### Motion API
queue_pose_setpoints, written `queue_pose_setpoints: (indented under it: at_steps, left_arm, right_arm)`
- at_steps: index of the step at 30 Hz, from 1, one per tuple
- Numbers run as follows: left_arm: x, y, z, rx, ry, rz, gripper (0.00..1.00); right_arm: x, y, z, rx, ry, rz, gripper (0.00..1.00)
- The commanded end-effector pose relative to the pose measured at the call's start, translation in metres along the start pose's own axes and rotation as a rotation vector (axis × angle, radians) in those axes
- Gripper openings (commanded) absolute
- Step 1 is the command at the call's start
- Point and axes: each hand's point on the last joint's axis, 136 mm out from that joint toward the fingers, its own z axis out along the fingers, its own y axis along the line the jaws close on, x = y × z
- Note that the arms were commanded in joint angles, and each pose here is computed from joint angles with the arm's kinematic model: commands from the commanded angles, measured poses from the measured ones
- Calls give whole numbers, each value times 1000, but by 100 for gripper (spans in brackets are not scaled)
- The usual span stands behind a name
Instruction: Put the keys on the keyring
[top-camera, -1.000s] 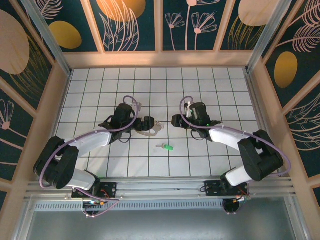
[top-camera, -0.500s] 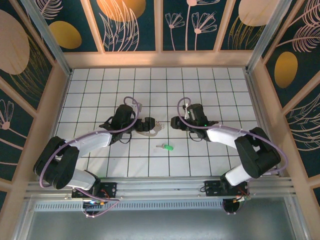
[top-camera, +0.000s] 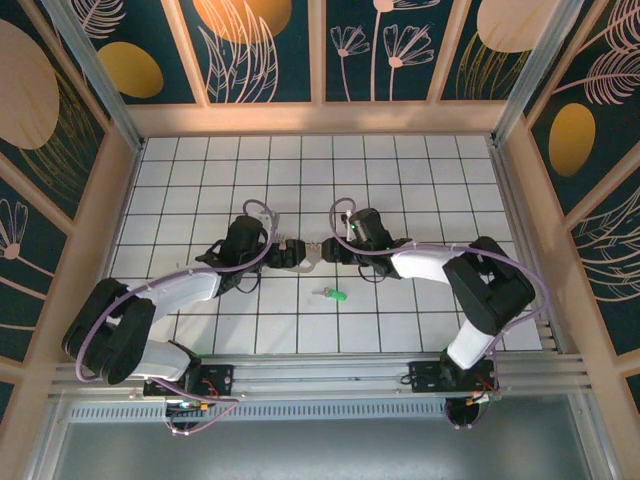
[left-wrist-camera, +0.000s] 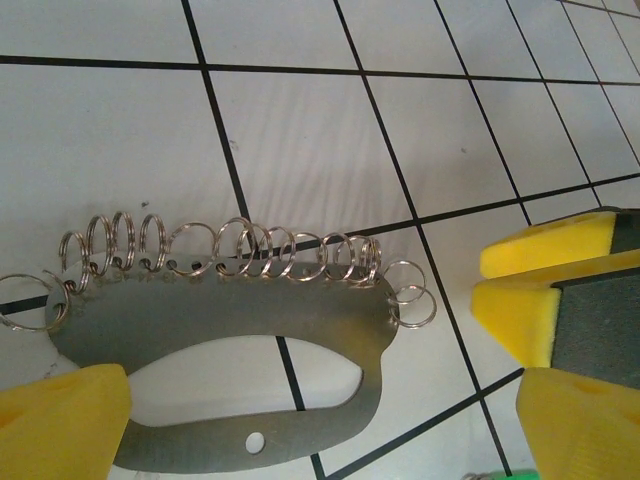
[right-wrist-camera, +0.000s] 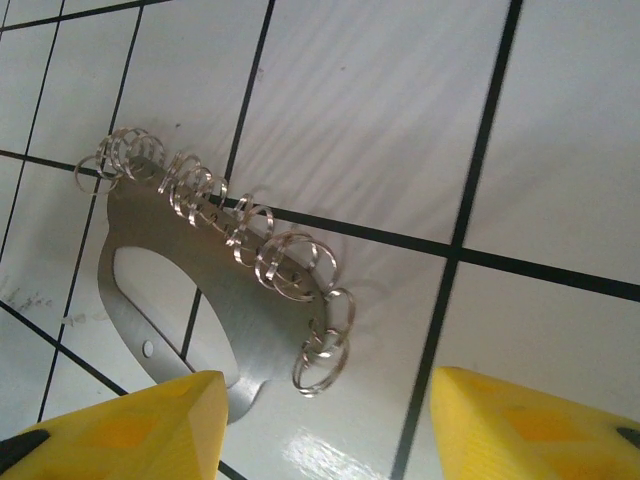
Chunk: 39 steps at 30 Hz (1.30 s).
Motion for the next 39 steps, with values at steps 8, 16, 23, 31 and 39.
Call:
queue_pose_setpoints:
  at_steps: [8, 16, 23, 31, 39]
  left_arm:
    - [-7, -2, -5, 2, -50, -1, 99]
    - [-7, -1, -6, 0, -56, -2, 99]
    - [-7, -1, -8, -2, -61, -2, 99]
    - [-6, 0, -7, -4, -58, 0, 99]
    - [-8, -1, -7, 0, -61, 0, 99]
  right_arm:
    - [-8, 22, 14, -43, -5, -8, 56]
    - [-4, 26, 21, -47, 13, -13, 56]
    - [-5, 33, 25, -58, 18, -20, 56]
    - [-8, 43, 30, -82, 18, -25, 56]
    - [-18, 43, 24, -59, -12, -27, 56]
